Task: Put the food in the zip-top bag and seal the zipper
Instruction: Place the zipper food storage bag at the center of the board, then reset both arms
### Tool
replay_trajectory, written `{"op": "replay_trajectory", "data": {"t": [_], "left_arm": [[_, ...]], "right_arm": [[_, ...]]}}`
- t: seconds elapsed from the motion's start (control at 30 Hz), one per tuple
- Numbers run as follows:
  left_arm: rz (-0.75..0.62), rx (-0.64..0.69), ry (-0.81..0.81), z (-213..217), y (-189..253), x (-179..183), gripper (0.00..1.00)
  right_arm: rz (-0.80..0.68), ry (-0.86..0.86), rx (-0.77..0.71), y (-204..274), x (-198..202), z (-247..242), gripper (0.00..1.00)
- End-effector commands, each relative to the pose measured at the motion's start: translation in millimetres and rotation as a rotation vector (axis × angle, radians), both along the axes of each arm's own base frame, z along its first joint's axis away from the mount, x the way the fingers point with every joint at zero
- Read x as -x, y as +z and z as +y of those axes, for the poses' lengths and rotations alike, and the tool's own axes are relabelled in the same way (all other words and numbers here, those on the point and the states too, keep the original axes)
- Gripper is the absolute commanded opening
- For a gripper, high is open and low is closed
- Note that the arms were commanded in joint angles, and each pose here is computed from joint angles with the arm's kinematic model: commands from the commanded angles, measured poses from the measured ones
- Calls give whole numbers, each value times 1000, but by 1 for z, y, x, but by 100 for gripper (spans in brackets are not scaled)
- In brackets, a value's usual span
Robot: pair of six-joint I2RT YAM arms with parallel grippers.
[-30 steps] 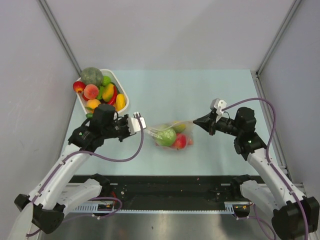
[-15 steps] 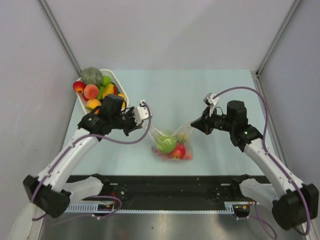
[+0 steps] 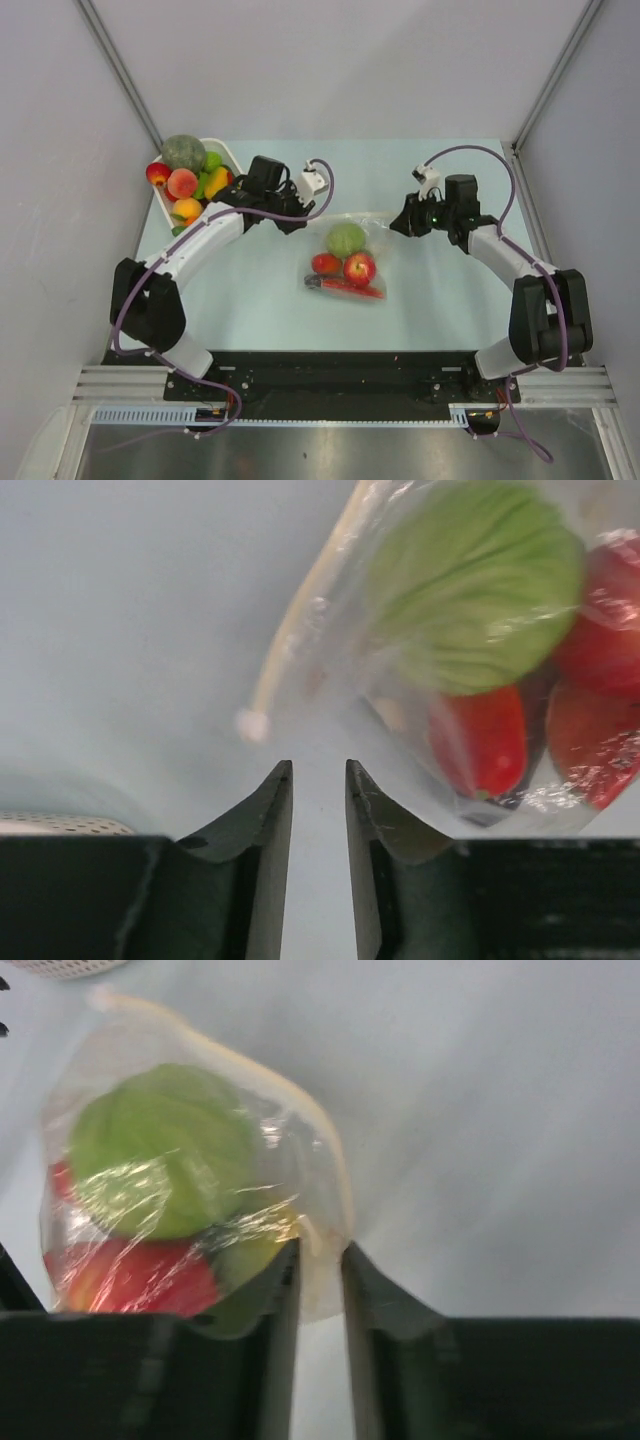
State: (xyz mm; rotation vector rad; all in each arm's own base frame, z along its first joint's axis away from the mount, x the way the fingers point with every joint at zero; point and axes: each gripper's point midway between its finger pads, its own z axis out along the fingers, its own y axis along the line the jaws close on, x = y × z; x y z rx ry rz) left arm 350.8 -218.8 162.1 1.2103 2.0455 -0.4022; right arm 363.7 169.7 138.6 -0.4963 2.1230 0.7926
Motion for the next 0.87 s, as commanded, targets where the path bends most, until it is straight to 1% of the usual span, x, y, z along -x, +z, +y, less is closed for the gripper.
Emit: {"op": "replay_trajectory", "data": {"t": [0.0, 0.03, 0.07, 0.1, 0.13, 0.17, 0.2, 0.23, 0.3, 0.33, 0.4, 0.43, 0.5, 0.53, 0.6, 0.67, 0.73, 0.83], "left_arm": [[-57, 95, 58, -6, 41, -21, 46], [-49, 114, 87, -2, 45, -23, 53], [-60, 138, 96, 0, 56, -23, 59], [-54, 160, 115, 3, 64, -21, 79], [-56, 180, 136, 9, 71, -23, 88], [-77, 203, 147, 14, 89, -20, 99], [-73, 226, 160, 16, 97, -18, 100], [-91, 252, 178, 24, 113, -20, 100], [-87, 288, 216, 34, 130, -16, 100], [-89, 300, 252, 44, 137, -19, 100], [-66, 326, 302, 55, 152, -19, 100], [-81, 342, 339, 68, 165, -24, 100], [-49, 361, 405, 81, 168, -26, 100], [-49, 366, 449, 95, 169, -30, 100], [-41, 384, 520, 115, 167, -33, 100], [-5, 390, 556, 124, 154, -32, 100], [8, 385, 589, 134, 144, -32, 100], [-12, 367, 635, 146, 144, -37, 100]], "right_arm": [[-118, 3, -41, 43, -22, 1, 35], [-129, -1, -42, 49, -23, -1, 47], [-144, -9, -44, 58, -22, -4, 53], [-143, -29, -56, 64, -22, -8, 60], [-162, -41, -59, 73, -23, -12, 72], [-194, -55, -59, 86, -21, -17, 77], [-217, -75, -53, 95, -22, -24, 80], [-244, -89, -52, 107, -23, -29, 89], [-271, -114, -51, 126, -19, -39, 94], [-275, -142, -52, 132, -19, -49, 99], [-282, -168, -63, 148, -13, -60, 100], [-283, -207, -61, 152, -15, -74, 100], [-258, -245, -70, 155, -9, -86, 100], [-248, -290, -71, 155, -10, -101, 100], [-203, -338, -80, 146, -3, -114, 100], [-148, -420, -87, 131, 1, -134, 100], [-143, -459, -67, 126, 4, -144, 100], [-164, -497, -52, 129, 3, -158, 100]]}}
